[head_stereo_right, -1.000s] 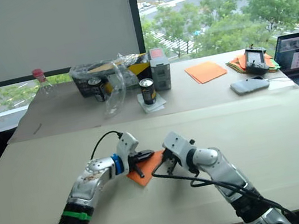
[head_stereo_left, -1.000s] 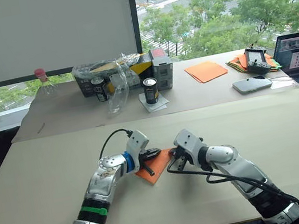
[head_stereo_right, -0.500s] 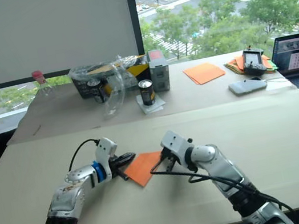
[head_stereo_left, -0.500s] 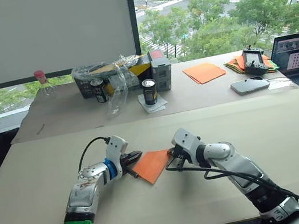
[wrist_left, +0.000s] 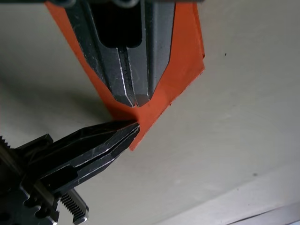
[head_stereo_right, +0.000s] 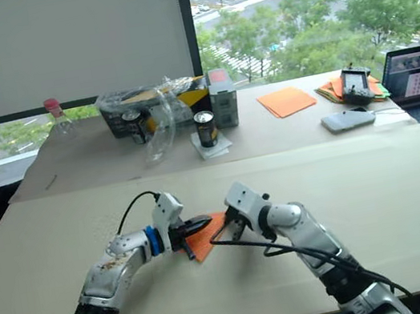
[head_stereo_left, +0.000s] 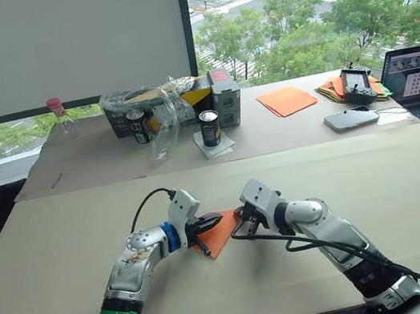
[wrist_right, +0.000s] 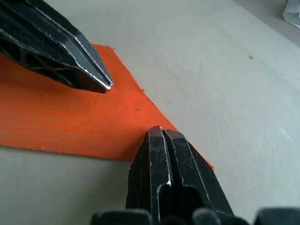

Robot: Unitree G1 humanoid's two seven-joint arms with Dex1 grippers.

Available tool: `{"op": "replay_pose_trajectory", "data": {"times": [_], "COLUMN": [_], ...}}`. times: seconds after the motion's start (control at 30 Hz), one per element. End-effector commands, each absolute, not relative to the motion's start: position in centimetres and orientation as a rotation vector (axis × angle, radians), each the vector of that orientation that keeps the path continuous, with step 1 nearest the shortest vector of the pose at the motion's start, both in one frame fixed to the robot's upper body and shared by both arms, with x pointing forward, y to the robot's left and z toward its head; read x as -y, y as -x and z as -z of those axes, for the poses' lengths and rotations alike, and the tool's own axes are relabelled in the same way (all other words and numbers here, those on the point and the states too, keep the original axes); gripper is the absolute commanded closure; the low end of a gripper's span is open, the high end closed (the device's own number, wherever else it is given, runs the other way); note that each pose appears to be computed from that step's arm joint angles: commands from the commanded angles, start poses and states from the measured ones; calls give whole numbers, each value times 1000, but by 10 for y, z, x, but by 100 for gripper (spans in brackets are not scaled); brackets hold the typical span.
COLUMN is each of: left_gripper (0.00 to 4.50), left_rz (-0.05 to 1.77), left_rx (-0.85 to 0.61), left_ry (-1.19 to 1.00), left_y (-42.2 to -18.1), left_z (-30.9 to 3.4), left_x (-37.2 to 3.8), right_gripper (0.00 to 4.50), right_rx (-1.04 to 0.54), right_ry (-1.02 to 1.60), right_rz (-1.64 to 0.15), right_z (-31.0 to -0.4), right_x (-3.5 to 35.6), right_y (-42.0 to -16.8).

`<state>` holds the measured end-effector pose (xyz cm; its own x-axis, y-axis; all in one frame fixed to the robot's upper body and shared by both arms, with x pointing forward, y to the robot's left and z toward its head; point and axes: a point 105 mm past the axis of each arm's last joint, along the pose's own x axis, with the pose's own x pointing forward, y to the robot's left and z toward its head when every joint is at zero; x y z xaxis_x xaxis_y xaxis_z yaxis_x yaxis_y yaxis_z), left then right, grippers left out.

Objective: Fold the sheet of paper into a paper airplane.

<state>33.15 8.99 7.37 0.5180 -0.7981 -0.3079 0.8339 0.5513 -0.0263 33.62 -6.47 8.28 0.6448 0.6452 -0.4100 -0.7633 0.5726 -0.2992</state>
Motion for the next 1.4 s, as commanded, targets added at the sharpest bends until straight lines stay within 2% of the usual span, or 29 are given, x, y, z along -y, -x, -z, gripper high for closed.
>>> {"op": "replay_pose_trajectory", "data": {"times": [0.03, 0.23, 0.4, 0.57, 0.77, 0.9, 1.0, 1.07, 1.17, 1.33, 1.4], "left_gripper": [449, 449, 449, 449, 449, 449, 449, 396, 298, 132, 60], "left_rz": [959, 964, 960, 954, 952, 965, 944, 954, 958, 946, 969], "left_rx": [-281, -308, -328, -325, -328, -361, -261, -204, -207, -251, -415], "left_ry": [-164, -167, -176, -175, -170, -76, 79, 143, 185, 170, 181], "left_y": [-337, -336, -334, -335, -335, -333, -343, -348, -350, -350, -340], "left_z": [-78, -70, -63, -64, -64, -67, -105, -137, -170, -198, -190], "left_x": [-96, -93, -95, -96, -97, -97, -100, -108, -125, -140, -142], "right_gripper": [450, 450, 450, 450, 450, 450, 450, 450, 450, 450, 450], "right_rx": [-337, -214, -220, -288, -321, -194, -133, -122, -103, -114, -163], "right_ry": [470, 415, 392, 402, 416, 421, 434, 442, 470, 512, 504], "right_rz": [-820, -763, -773, -692, -596, -713, -821, -898, -978, -1077, -1178], "right_z": [-66, -90, -86, -72, -72, -107, -128, -138, -153, -168, -168], "right_x": [69, 59, 50, 76, 117, 102, 92, 89, 91, 95, 94], "right_y": [-329, -340, -344, -345, -348, -349, -343, -335, -326, -309, -290]}}
